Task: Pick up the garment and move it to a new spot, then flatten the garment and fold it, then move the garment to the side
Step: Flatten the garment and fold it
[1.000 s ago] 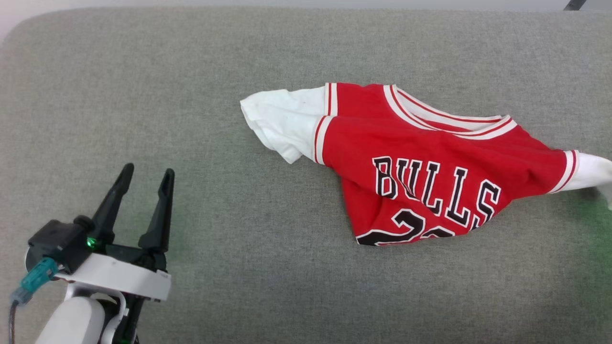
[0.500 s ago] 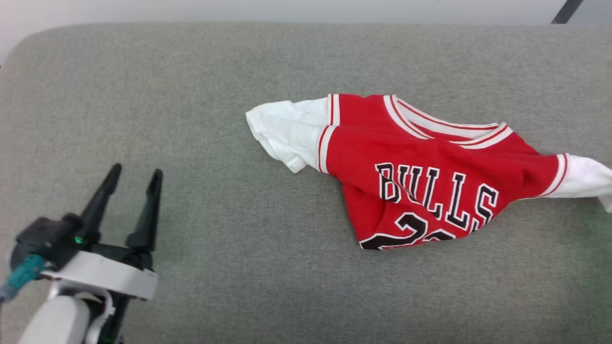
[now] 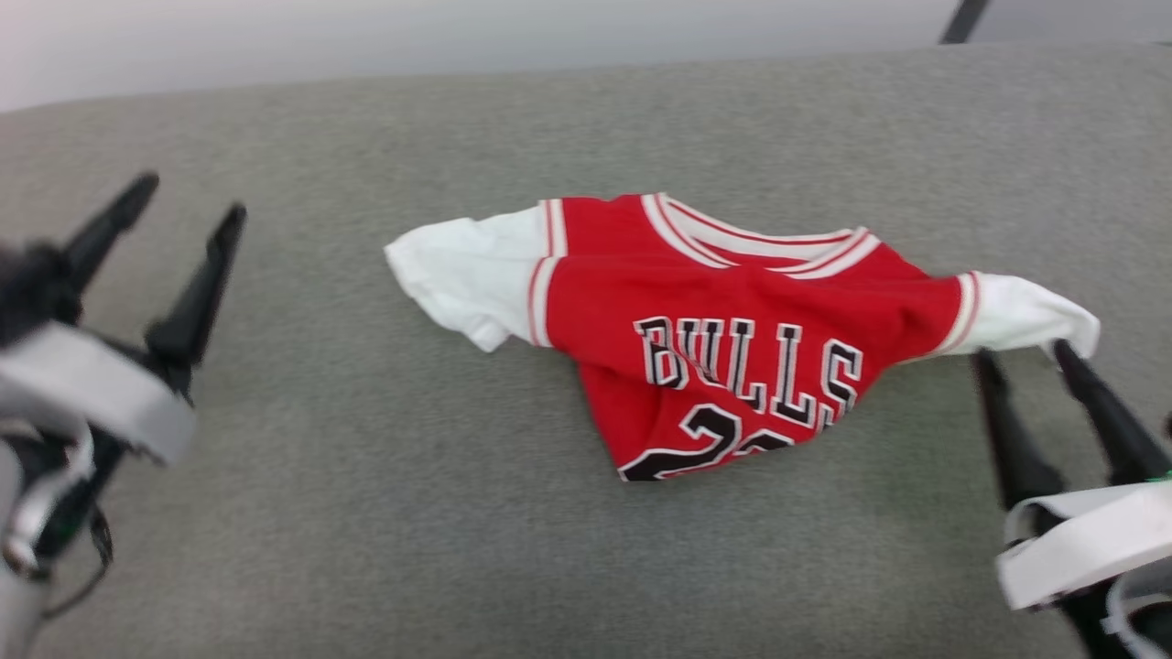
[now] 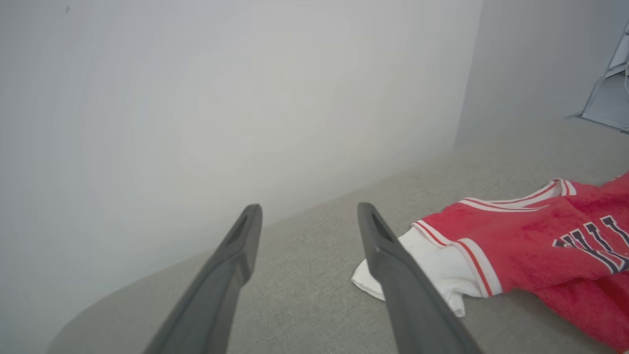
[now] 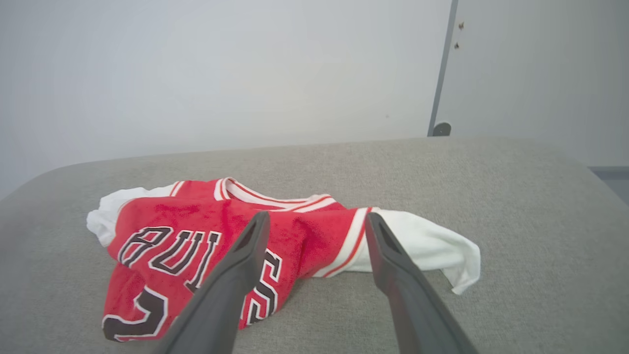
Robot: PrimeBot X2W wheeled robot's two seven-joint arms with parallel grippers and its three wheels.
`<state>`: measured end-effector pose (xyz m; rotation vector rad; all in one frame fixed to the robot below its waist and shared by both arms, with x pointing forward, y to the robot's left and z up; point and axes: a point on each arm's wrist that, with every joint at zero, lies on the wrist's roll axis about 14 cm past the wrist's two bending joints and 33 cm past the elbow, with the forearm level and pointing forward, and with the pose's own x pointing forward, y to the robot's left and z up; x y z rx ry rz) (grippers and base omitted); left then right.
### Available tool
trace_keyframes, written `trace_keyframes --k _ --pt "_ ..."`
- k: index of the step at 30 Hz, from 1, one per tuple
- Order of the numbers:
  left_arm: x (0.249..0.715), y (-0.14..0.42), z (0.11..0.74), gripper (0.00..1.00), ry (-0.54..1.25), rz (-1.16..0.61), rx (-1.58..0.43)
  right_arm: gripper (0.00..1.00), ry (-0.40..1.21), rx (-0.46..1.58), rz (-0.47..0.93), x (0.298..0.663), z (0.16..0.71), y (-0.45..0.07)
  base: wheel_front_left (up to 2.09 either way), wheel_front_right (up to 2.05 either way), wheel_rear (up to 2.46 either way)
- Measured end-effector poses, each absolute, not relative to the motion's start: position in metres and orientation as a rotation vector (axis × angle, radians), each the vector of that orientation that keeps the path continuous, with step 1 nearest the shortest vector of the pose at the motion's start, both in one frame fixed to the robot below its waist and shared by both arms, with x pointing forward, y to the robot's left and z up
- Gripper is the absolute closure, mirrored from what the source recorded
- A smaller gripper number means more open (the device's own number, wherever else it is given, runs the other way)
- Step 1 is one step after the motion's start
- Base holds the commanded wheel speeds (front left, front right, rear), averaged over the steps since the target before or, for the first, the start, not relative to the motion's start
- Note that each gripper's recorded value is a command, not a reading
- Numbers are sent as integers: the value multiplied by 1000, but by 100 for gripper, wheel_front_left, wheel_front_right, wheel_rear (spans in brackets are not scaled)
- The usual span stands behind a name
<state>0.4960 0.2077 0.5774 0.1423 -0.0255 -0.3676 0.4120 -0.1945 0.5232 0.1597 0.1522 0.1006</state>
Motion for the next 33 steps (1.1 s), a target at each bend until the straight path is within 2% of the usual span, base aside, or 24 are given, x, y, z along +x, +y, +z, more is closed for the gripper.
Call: trace_keyframes --k 4,9,20,29,33 --pt "520 182 577 0 61 -447 110 0 78 136 133 405 536 -176 0 0 0" --pt "536 142 549 0 267 -591 162 0 20 90 125 399 541 -170 0 0 0" --pt "574 118 473 0 677 -687 232 0 50 96 80 393 518 -173 0 0 0" --pt "581 107 414 0 911 -740 267 0 85 105 26 389 501 -186 0 0 0" --pt "586 98 404 0 923 -766 279 0 99 118 18 388 497 -187 0 0 0"
